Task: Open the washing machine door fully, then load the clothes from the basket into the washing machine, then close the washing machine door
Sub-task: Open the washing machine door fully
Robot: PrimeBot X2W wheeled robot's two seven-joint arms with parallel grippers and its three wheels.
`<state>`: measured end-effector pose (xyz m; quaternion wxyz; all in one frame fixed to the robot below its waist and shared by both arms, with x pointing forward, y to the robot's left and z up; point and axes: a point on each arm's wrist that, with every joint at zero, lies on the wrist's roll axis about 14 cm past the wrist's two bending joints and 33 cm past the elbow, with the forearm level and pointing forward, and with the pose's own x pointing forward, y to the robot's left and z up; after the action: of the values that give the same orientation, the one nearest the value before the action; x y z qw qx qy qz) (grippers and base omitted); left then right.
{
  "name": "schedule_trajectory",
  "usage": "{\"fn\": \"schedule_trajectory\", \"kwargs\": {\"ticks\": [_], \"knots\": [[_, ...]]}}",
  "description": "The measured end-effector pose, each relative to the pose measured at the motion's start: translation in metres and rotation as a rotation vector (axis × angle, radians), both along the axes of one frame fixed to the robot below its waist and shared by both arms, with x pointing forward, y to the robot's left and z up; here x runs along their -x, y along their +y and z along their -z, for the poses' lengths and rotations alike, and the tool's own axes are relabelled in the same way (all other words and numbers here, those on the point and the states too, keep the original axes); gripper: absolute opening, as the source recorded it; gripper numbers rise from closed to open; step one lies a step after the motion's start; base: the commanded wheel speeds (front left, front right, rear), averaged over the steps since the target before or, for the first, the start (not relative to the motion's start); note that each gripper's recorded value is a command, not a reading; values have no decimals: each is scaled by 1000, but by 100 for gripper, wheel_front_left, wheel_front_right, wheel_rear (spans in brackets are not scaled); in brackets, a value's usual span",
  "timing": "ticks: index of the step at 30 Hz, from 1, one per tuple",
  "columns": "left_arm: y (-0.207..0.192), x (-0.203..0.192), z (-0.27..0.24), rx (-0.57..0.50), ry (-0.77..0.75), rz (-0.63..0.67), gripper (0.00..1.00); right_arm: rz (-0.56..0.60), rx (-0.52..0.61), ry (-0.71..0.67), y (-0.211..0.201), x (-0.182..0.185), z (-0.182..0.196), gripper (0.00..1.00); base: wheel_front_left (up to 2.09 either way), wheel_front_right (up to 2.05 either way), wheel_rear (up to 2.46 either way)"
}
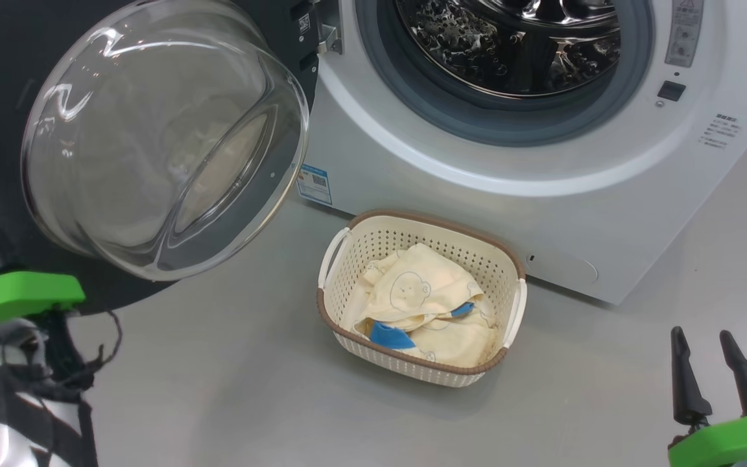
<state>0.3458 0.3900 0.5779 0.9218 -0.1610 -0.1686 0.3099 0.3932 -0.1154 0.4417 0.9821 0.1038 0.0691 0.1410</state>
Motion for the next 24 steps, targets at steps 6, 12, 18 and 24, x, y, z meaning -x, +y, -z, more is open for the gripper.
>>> {"fn": "schedule_trajectory", "kwargs": {"ticks": [6,12,18,24], "knots": [[-47,-5,-20,-46,-60,115,0,7,-7,-9,0,2,-4,100,0,0,0],[-108,-12,-20,-114,-45,270,28,30,-9,-16,-7,6,-7,100,0,0,0],[-168,-18,-7,-128,-32,480,80,70,-9,-22,-20,12,-9,100,0,0,0],[-200,-22,8,-147,4,590,100,115,-7,-27,-35,20,-11,100,0,0,0]]}}
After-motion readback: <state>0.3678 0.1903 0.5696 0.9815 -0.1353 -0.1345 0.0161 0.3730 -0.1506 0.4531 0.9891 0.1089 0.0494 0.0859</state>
